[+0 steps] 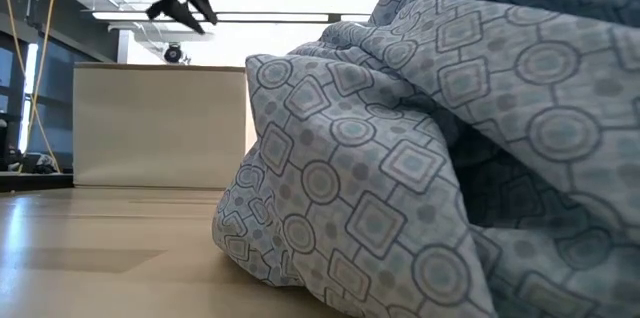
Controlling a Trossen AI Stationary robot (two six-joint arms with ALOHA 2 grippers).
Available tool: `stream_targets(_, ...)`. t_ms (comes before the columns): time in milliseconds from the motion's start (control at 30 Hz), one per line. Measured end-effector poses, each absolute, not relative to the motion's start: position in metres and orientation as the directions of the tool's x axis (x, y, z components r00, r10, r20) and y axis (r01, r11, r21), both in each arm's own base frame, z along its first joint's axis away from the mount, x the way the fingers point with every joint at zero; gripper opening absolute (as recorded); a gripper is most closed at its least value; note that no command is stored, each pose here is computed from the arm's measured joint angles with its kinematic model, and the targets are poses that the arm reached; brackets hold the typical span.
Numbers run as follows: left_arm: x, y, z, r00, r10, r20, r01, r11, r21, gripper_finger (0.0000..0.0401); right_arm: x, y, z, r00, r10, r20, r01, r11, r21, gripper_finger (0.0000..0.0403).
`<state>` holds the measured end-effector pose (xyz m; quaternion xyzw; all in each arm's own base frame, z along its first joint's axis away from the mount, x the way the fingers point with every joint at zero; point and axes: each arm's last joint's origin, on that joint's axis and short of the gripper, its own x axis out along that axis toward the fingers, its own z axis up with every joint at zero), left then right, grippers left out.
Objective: Sort clothes
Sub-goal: Put the light blue patterned patient gown into the right laundry organizer
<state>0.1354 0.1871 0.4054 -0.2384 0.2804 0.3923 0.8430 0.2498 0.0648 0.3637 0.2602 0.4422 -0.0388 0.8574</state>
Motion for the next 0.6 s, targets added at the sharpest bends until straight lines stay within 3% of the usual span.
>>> stream_targets(200,0.147,0.144,0.421,0.652,0.460,-0.603,-0.688,0.693,-0.215,0.0163,0.234,0.081,0.333,0.224,0.199,-0.954,0.444,0.851,0.282,0.0198)
stream_targets(333,0.155,0.125,0.425,0.703,0.401,-0.587,-0.620,0.750,-0.230,0.0161,0.236,0.085,0.327,0.175,0.209,-0.962,0.430,0.863,0.266,0.0229)
stream_targets(500,0.166,0.109,0.425,0.739,0.335,-0.585,-0.547,0.805,-0.229,0.0161,0.238,0.090,0.320,0.058,0.331,-0.942,0.399,0.857,0.326,0.0295)
stream_targets(600,0.171,0.103,0.424,0.753,0.310,-0.580,-0.515,0.827,-0.227,0.0161,0.239,0.101,0.315,0.031,0.339,-0.940,0.307,0.892,0.332,0.0329)
